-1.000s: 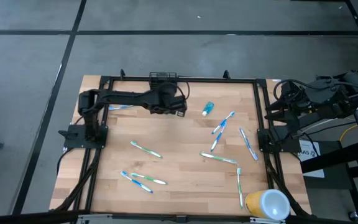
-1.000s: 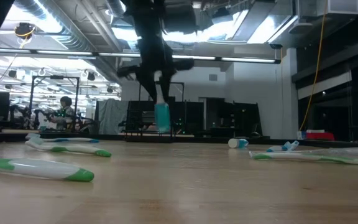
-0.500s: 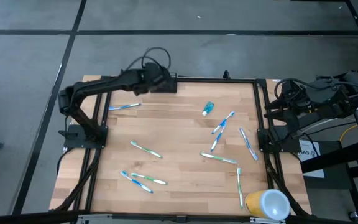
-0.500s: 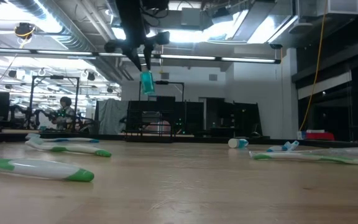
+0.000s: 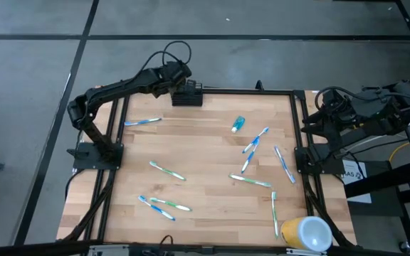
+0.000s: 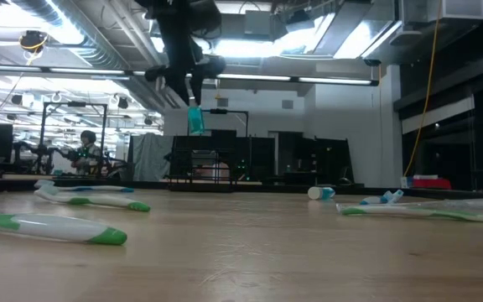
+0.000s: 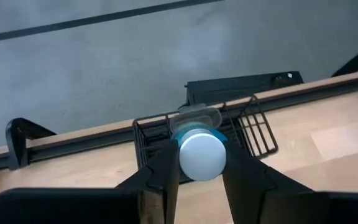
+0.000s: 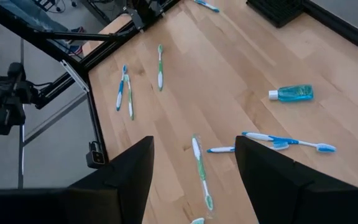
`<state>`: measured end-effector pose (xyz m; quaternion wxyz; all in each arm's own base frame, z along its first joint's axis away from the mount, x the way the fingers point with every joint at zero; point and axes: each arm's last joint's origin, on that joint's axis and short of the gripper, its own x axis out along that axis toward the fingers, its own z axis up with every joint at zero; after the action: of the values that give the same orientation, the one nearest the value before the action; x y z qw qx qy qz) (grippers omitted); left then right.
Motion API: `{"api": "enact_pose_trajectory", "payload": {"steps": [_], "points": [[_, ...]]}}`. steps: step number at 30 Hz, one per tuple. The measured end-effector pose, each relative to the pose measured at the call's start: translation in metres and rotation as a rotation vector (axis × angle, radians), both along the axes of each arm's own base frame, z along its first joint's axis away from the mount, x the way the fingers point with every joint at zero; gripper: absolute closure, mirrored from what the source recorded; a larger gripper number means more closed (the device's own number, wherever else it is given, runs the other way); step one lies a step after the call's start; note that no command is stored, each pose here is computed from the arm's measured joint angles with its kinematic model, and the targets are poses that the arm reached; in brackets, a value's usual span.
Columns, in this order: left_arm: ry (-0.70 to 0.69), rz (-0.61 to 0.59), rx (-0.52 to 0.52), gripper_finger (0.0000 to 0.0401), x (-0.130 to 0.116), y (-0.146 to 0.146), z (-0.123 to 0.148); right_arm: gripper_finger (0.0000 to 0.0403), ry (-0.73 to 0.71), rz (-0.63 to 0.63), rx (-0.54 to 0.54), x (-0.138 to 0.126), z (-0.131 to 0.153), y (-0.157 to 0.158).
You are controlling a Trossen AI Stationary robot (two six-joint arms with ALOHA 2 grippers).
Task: Pick & Place toothbrushing station
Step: Put the blue mouthwash bottle into the black wire organizer
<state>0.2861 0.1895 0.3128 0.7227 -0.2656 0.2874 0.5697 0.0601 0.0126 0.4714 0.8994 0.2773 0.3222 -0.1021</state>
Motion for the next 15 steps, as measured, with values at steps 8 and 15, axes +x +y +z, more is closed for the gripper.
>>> {"api": "enact_pose_trajectory", "payload": {"steps": [8, 15], "points": [[-0.02, 0.015, -0.016, 0.0309, 0.009, 0.011, -0.014, 0.0175, -0.005, -0.02, -0.003, 0.0, 0.0, 0.0], [-0.035, 0.023, -0.002, 0.0309, 0.014, 0.016, -0.019, 0.0175, -0.005, -0.024, 0.003, 0.0, 0.0, 0.0]]}}
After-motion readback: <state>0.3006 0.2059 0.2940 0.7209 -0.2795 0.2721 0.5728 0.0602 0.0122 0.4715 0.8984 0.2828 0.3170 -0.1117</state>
